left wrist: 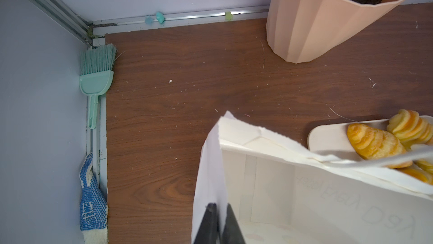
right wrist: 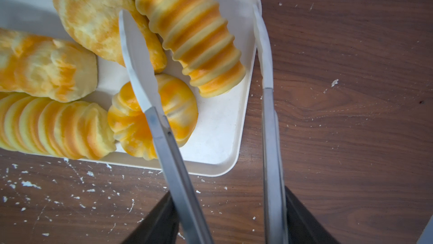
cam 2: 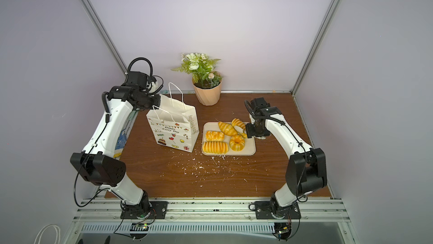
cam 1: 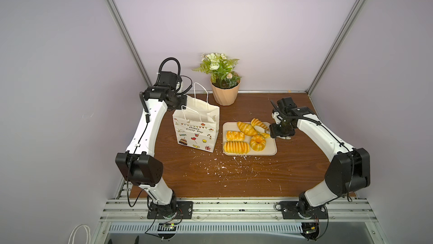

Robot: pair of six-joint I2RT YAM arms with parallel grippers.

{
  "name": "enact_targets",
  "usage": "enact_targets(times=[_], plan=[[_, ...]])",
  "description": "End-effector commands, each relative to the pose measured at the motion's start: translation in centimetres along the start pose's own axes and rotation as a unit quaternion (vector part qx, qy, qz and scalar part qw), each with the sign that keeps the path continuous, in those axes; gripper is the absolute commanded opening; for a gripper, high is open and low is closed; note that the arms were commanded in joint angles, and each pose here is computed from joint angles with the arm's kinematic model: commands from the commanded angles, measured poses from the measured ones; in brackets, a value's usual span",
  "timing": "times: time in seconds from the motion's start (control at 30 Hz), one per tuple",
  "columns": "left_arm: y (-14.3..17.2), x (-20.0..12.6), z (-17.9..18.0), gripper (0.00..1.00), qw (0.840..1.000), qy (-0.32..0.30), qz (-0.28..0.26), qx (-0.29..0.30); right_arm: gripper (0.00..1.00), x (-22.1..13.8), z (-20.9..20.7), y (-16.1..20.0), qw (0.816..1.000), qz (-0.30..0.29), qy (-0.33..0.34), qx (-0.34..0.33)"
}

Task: Pack bread into a paper bag
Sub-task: Pick up the fake bread from the plate.

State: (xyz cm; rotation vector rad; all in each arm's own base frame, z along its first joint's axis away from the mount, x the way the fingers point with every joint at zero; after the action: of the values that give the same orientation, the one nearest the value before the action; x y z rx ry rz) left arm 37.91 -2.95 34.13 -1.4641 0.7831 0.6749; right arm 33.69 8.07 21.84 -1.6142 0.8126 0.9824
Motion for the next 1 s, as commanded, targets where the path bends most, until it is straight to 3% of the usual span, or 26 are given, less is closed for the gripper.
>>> enact_targets(times=[0.0,0.67,0.97], plan=[[-0.3,0.3,-0.1,0.1,1.0,0.008,0.008,-0.003,0.65,-0.7,0.4,-0.9,1.0,-0.017,-0.004,-0.013],[0.4,0.2,-0.1,0.1,1.0,-0.004,0.013,0.003,0.36,-0.1,0.6,-0.7,1.0,-0.005,0.007,-0.026],[-0.3,-0.8,-0.3,0.02,1.0,0.006,-0.004,0.001,0.25,-4.6,0.1,-2.3,0.998,-0.062,0.003,-0.012]])
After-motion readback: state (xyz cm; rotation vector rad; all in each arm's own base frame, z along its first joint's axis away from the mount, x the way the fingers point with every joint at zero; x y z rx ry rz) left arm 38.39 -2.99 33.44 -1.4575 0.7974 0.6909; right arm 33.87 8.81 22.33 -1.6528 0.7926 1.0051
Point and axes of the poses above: each gripper's point midway between its finger pads, its own x axis out along the fingers, its own z axis along the line the jaws close on, y = z × x, the point moved 7 cm from there along -x, back along the fingers, and after that the axes turned 3 degrees about -x, right-handed, at the moved point
